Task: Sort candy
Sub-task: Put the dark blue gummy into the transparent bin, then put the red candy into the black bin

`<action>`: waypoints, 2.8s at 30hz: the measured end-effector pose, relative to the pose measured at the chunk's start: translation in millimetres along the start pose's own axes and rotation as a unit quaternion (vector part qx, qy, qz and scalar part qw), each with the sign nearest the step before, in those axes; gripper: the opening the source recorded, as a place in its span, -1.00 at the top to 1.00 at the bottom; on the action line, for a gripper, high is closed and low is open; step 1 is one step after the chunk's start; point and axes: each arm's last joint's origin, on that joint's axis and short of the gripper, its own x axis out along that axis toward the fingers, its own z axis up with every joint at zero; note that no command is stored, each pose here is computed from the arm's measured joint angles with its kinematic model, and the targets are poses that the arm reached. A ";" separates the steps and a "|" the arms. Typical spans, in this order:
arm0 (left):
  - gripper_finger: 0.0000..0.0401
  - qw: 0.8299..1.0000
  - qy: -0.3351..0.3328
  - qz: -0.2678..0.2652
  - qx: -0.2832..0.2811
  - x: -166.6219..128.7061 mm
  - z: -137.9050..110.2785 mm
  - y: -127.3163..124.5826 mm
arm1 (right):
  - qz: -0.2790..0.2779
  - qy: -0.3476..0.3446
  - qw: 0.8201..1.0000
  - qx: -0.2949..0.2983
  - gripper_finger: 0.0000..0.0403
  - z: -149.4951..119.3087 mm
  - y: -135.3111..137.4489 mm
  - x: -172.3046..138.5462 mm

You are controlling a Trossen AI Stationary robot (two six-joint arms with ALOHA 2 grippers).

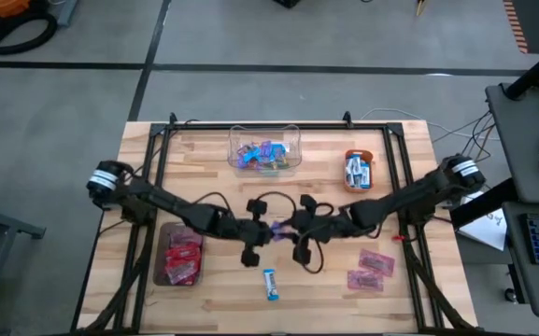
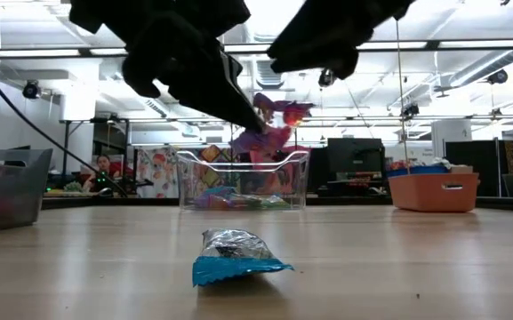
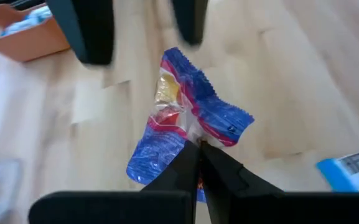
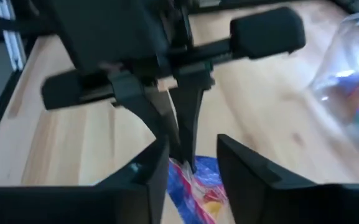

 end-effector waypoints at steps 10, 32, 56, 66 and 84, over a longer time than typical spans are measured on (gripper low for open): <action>1.00 0.994 0.043 0.100 0.016 -22.6 -5.2 86.6 | -0.032 -0.026 0.999 -0.004 0.00 21.7 -22.6 -24.5; 1.00 0.958 0.066 0.199 -0.195 -38.5 -53.4 221.1 | -0.046 0.018 0.999 0.009 -0.02 7.0 -23.0 -12.5; 0.38 0.976 0.019 0.100 -0.191 -51.3 -6.6 138.6 | 0.038 0.187 0.966 0.173 0.03 -17.8 -17.8 -18.5; 0.37 0.989 -0.032 0.106 -0.100 -60.5 24.0 47.5 | -0.031 0.439 0.852 0.282 0.07 -60.9 -5.7 -50.4; 0.37 0.991 -0.045 0.100 -0.083 -69.5 28.1 13.6 | -0.126 0.600 0.780 0.127 0.07 -123.5 27.3 -65.3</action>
